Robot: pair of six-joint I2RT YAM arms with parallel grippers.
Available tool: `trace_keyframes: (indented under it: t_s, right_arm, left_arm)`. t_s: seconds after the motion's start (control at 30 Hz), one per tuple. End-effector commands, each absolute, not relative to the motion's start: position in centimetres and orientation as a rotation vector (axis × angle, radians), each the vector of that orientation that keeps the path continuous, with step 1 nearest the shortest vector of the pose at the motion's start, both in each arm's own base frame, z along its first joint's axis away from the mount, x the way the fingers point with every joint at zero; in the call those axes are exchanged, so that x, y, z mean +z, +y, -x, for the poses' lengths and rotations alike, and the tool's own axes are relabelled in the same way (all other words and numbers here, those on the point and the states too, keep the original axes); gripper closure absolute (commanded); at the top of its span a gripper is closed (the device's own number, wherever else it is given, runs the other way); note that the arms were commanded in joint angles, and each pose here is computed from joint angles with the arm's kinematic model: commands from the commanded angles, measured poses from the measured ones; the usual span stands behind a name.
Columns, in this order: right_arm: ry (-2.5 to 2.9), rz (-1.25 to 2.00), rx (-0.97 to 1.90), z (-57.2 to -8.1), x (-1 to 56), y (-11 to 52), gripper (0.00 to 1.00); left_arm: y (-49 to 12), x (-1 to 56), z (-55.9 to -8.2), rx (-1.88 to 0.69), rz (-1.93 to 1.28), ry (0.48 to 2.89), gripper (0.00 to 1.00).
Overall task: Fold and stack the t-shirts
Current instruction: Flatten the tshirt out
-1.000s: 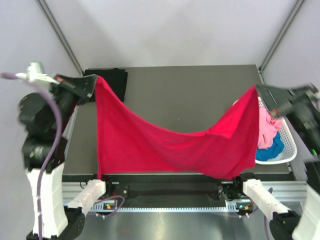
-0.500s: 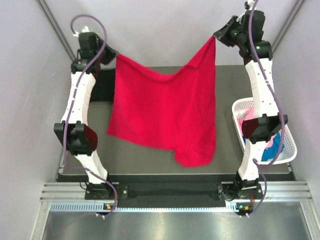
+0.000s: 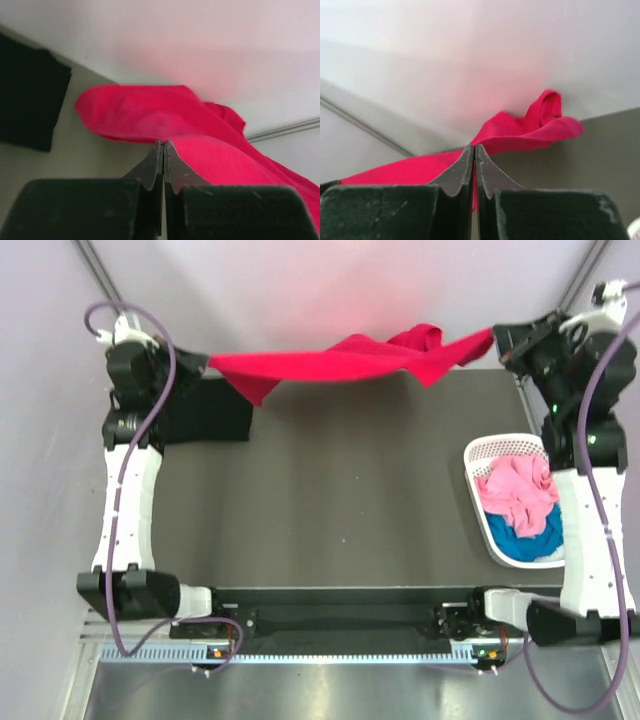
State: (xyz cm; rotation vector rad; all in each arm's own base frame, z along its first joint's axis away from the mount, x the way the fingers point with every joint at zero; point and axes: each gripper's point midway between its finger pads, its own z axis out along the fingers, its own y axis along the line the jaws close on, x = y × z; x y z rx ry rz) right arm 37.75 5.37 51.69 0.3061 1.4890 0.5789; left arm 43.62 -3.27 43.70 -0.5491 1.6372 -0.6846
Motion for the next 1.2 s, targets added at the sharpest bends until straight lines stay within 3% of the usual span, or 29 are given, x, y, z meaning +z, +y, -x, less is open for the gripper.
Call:
trace_keyframes:
  t_s: [0.0, 0.17, 0.2, 0.27, 0.3, 0.5, 0.77, 0.97, 1.17]
  right_arm:
    - [1.595, -0.284, 0.648, -37.4, 45.1, 7.3, 1.00]
    - [1.734, -0.337, 0.636, -31.4, 37.0, 7.6, 1.00]
    - [1.844, -0.386, 0.595, -30.4, 32.3, 7.2, 1.00]
    - [1.878, -0.432, 0.573, -27.7, 29.7, 6.5, 1.00]
    - [1.968, -0.457, 0.576, -26.5, 25.7, 6.7, 1.00]
    - [2.169, -0.513, 0.643, -21.4, 17.8, 7.9, 1.00]
    - [2.251, -0.558, 0.529, -18.0, 16.3, 6.4, 1.00]
    - [2.314, -0.552, 0.504, -15.8, 15.6, 6.1, 1.00]
    - [2.344, -0.536, 0.489, -13.7, 15.6, 5.9, 1.00]
  left_arm:
    - [-3.2, 41.3, -40.3, -0.647, 0.516, 1.648, 1.00]
    - [-4.1, 32.7, -35.4, -0.648, 0.553, 1.822, 1.00]
    - [-4.2, 32.4, -34.1, -0.648, 0.558, 1.825, 1.00]
    - [-4.3, 28.2, -32.7, -0.638, 0.606, 1.910, 1.00]
    - [-4.1, 26.9, -31.6, -0.615, 0.633, 1.938, 1.00]
    - [-4.1, 17.2, -27.5, -0.580, 0.814, 2.125, 1.00]
    - [-3.2, 12.6, -25.3, -0.492, 0.939, 2.178, 1.00]
    - [-0.7, 13.5, -23.7, -0.315, 1.007, 2.146, 1.00]
    - [-0.1, 15.4, -23.4, -0.298, 0.991, 2.076, 1.00]
